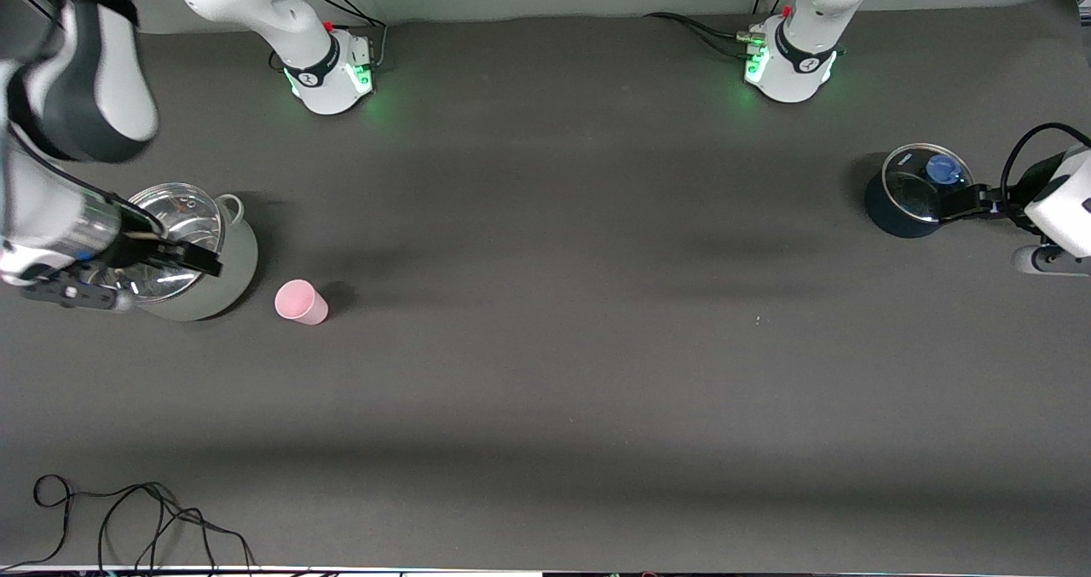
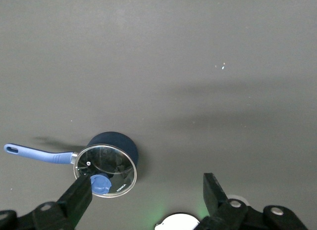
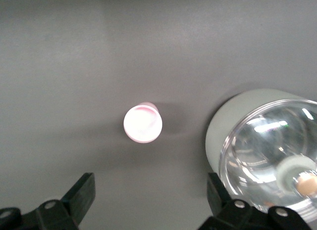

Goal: Transfer pink cup from left to right arm

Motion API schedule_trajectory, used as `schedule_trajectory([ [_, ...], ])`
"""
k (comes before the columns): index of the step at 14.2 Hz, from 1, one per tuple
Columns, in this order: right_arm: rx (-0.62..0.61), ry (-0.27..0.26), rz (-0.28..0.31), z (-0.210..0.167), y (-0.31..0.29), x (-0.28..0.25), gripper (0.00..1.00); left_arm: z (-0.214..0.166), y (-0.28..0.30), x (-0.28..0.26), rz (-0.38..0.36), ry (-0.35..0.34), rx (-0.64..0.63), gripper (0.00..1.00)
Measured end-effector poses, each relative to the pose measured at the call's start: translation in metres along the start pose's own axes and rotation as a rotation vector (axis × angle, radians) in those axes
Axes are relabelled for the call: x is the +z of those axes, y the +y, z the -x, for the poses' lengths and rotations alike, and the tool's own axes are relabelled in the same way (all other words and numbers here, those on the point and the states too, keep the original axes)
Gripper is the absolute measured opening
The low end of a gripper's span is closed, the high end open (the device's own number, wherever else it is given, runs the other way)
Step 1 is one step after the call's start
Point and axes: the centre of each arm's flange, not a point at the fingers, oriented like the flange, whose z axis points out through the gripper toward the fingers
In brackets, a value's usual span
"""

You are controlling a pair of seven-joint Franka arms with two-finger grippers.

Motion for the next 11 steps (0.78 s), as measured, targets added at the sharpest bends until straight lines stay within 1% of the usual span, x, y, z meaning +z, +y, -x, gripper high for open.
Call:
schedule_trajectory([
  [2, -0.006, -0.019, 0.018, 0.006, -0.001, -0.042, 1.00, -0.001, -0.004, 0.004, -0.004, -0.010, -0.023, 1.00],
  [3, -0.008, -0.014, 0.034, 0.009, 0.000, -0.062, 1.00, -0.001, -0.004, 0.004, 0.000, -0.009, -0.040, 1.00],
  [5, -0.003, 0.018, 0.047, 0.014, 0.003, -0.100, 1.00, 0.001, 0.001, -0.004, 0.020, 0.013, -0.071, 1.00],
  [7, 0.003, 0.054, 0.045, 0.018, 0.007, -0.128, 1.00, 0.010, 0.010, -0.018, 0.012, 0.039, -0.083, 1.00],
  [9, 0.004, 0.067, 0.044, 0.021, 0.006, -0.140, 1.00, 0.016, 0.021, -0.029, -0.002, 0.060, -0.077, 1.00],
  [11, 0.008, 0.050, 0.049, 0.022, 0.008, -0.138, 1.00, 0.019, 0.032, -0.034, -0.012, 0.071, -0.064, 1.00],
])
